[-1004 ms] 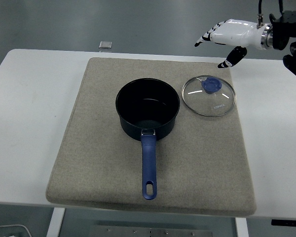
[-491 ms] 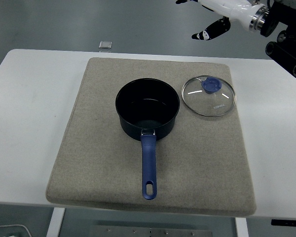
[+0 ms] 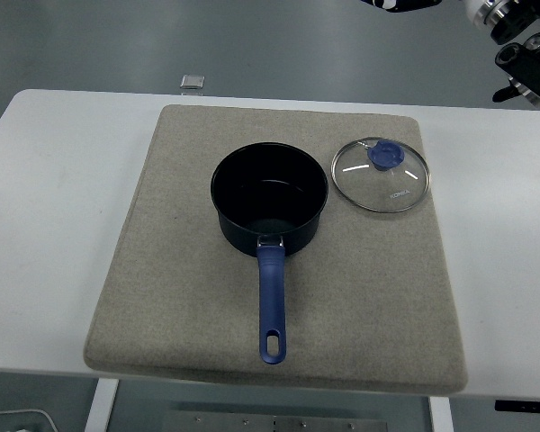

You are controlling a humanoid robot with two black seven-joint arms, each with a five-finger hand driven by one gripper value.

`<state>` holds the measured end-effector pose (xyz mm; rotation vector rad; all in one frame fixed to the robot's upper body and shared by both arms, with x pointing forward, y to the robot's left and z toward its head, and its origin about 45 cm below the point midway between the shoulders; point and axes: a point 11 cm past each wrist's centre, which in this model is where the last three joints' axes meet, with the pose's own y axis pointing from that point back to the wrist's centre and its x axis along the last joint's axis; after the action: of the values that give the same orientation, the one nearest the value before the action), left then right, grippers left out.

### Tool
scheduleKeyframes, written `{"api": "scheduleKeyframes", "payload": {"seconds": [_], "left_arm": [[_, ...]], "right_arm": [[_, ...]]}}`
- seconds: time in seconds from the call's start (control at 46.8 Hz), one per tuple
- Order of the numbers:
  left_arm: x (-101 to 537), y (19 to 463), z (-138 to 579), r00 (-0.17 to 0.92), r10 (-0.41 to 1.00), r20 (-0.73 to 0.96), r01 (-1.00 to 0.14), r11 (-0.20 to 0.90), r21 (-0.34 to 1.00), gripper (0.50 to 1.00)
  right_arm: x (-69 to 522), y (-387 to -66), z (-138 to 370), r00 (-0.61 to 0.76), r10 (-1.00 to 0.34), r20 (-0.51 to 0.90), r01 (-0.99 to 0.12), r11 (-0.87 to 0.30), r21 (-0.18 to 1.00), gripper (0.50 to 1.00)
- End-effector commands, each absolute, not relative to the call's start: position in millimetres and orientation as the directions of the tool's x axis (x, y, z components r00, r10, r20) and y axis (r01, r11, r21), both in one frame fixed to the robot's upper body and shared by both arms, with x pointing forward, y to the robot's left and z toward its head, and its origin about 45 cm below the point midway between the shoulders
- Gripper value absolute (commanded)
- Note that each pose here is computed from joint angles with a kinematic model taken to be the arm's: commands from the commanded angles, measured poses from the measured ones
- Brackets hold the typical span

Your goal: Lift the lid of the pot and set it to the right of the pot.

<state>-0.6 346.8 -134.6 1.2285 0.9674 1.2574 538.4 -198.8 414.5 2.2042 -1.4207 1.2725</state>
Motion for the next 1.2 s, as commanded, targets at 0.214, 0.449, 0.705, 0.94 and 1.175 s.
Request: {"api": "scheduleKeyframes", "payload": {"seconds": [0.214, 0.449, 0.705, 0.94, 1.175], "left_arm": [[-1, 347, -135, 0.111, 0.988, 0.108, -0.147, -0.091, 0.985, 1.0], [-1, 347, -135, 0.111, 0.988, 0.109, -0.146, -0.093, 0.985, 1.0], [0, 347, -135, 0.112, 0.988, 0.108, -0.149, -0.091, 0.985, 1.0], [0, 347, -135, 0.111, 0.988, 0.108, -0.149, -0.091, 0.985, 1.0], [0, 347, -135, 0.111, 0.988, 0.108, -0.149, -0.091, 0.985, 1.0]], "right_arm": [[542, -208, 413, 0.154, -0.742, 0.652, -0.863, -0.422, -0.277, 0.897], [547, -219, 408, 0.162, -0.838, 0.522, -0.913, -0.328, -0.244, 0.897], [548, -224, 399, 0.158, -0.886, 0.437, -0.932, -0.279, -0.229, 0.897], [550, -235, 379, 0.141, -0.94, 0.311, -0.967, -0.199, -0.162, 0.897], [549, -239, 355, 0.121, -0.983, 0.136, -0.987, -0.134, -0.088, 0.897]]}}
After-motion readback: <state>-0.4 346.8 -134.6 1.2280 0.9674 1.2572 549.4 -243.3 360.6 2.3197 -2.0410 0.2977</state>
